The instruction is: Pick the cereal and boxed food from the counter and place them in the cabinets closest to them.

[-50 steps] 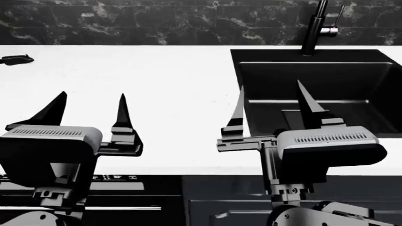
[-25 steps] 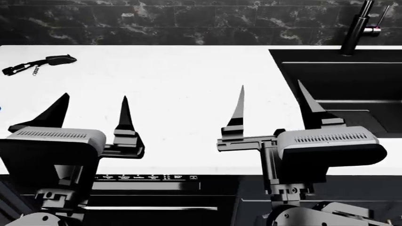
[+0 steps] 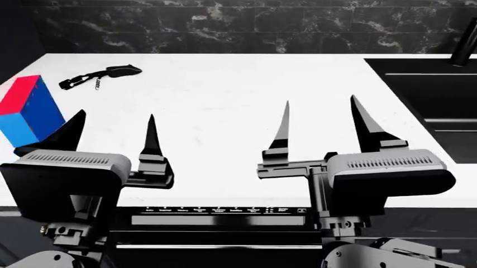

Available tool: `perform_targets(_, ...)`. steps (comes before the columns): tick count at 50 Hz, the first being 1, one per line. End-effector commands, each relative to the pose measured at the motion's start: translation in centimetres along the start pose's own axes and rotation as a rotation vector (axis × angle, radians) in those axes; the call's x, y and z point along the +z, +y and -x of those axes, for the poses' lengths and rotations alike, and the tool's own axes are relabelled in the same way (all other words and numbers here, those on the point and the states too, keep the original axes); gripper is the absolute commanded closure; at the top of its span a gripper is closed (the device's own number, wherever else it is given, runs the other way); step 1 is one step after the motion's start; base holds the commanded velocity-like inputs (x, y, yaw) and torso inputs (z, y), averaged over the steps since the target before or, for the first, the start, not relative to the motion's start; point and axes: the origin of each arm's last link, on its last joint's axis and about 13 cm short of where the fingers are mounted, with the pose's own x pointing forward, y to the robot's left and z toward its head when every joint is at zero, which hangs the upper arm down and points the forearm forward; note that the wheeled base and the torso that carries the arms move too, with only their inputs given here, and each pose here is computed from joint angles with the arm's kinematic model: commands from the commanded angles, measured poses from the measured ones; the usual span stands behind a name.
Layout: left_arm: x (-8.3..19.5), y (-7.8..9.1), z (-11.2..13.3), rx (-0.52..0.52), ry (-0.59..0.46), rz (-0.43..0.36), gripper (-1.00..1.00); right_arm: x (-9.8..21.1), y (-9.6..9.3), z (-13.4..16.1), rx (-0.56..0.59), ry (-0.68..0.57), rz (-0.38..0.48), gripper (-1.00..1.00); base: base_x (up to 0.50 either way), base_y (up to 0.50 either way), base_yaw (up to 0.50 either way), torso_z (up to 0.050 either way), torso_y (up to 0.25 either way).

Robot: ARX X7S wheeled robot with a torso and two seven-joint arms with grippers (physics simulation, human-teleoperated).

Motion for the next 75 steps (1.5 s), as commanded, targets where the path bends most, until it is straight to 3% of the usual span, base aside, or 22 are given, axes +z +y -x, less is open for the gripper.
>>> perform_targets(1, -0.12, -0.02, 0.14, -0.011, 0.006, -0.007, -1.0, -0.12, 0.0, 0.02, -0.006, 0.005, -0.002, -1.0, 0.0, 0.5, 0.0, 0.0, 0.0)
perform_targets(64, 0.16, 0.03, 0.43, -0.033, 0.0, 0.012, -1.0, 0.24, -0.35, 0.14, -0.012, -0.005, 0.014, -1.0, 0.0, 0.5, 0.0, 0.0, 0.0)
perform_targets(66, 0.17, 0.03, 0.42, -0.033, -0.002, 0.013, -1.0, 0.41, -0.45, 0.12, -0.032, -0.011, -0.038, -1.0, 0.0, 0.0, 0.0, 0.0, 0.0)
perform_targets(75, 0.27, 0.04, 0.34, -0.029, -0.004, 0.021, -1.0, 0.66, -0.86, -0.06, -0.055, 0.0, -0.013, -1.0, 0.0, 0.0, 0.0, 0.0, 0.0)
